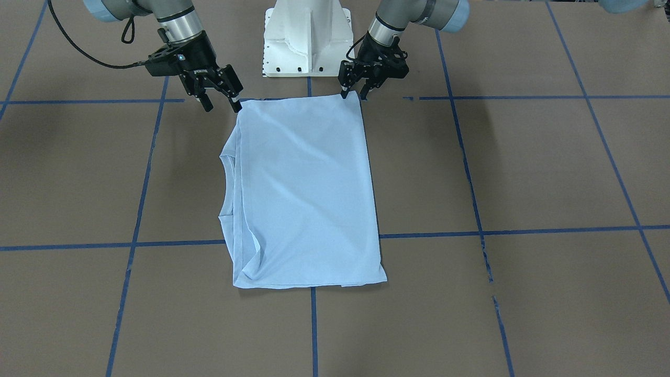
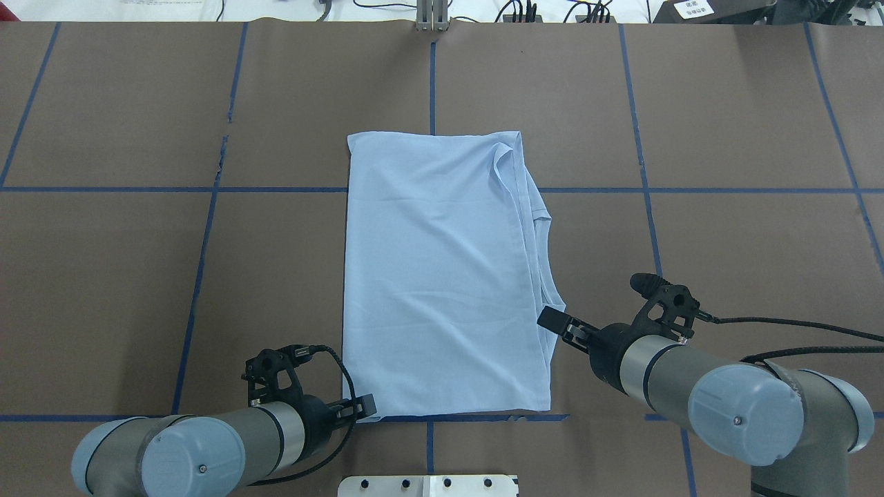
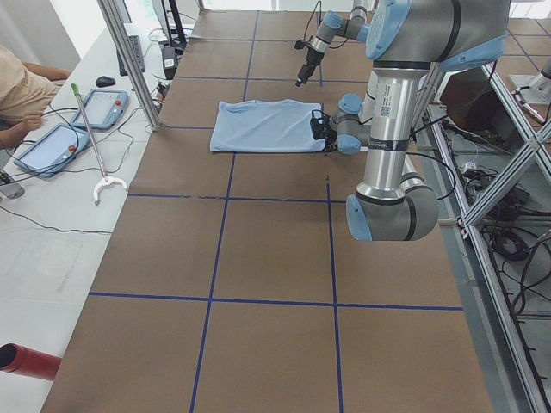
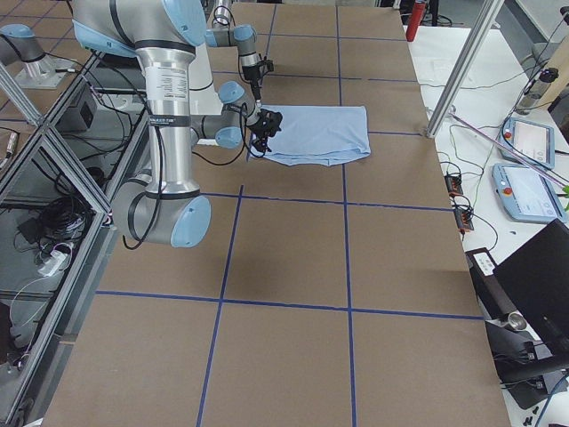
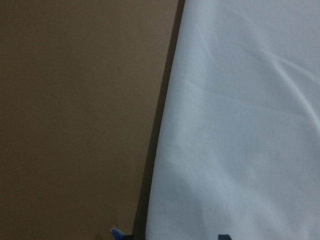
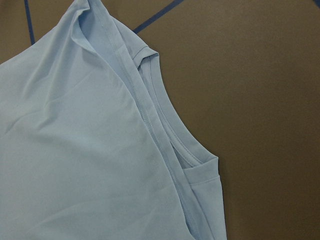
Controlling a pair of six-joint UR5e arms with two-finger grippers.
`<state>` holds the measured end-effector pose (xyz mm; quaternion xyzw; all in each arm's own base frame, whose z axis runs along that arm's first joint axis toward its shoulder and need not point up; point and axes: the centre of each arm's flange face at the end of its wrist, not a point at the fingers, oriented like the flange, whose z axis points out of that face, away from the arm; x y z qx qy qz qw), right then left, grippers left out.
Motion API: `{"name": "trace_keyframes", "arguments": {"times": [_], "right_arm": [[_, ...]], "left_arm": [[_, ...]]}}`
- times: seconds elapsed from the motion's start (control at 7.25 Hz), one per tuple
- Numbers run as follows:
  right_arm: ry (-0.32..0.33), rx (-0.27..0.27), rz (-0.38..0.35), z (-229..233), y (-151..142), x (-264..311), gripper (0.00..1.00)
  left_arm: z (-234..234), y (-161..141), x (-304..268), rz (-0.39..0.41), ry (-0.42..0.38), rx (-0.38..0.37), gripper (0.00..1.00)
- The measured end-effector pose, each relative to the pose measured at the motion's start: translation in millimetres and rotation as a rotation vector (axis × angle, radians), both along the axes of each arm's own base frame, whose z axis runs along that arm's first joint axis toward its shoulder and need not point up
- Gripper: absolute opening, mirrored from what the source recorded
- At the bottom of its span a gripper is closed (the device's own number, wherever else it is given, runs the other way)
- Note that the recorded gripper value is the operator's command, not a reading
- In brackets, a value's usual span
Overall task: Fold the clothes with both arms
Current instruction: 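Grasp the near corners of the shirt with the left and right grippers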
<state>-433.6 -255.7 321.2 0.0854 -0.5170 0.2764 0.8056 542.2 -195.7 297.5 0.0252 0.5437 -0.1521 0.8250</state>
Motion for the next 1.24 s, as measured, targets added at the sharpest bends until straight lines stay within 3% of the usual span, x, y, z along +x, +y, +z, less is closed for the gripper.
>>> {"name": "trace_keyframes", "arguments": {"times": [0.41,0.55,0.69,0.83,1.24], "right_arm": [[0.001,0.000,0.000,1,0,-1,1.00],[0.001,0.001,0.002,1,0,-1,1.00],[0.001,0.001,0.002,1,0,-1,1.00],[0.001,0.002,0.002,1,0,-1,1.00],[0.000,-0.013,0.010,1,4,-10,0.97]], "left_arm": [[1,1,10,0.003,-0.007,-0.002,0.60],[-1,0,12,0.004,-0.006,-0.002,0.37],[-2,0,13,0.004,-0.004,-0.002,0.05],[-2,0,13,0.004,-0.003,-0.002,0.00],[-7,0,9,0.004,0.007,0.001,0.00]]}}
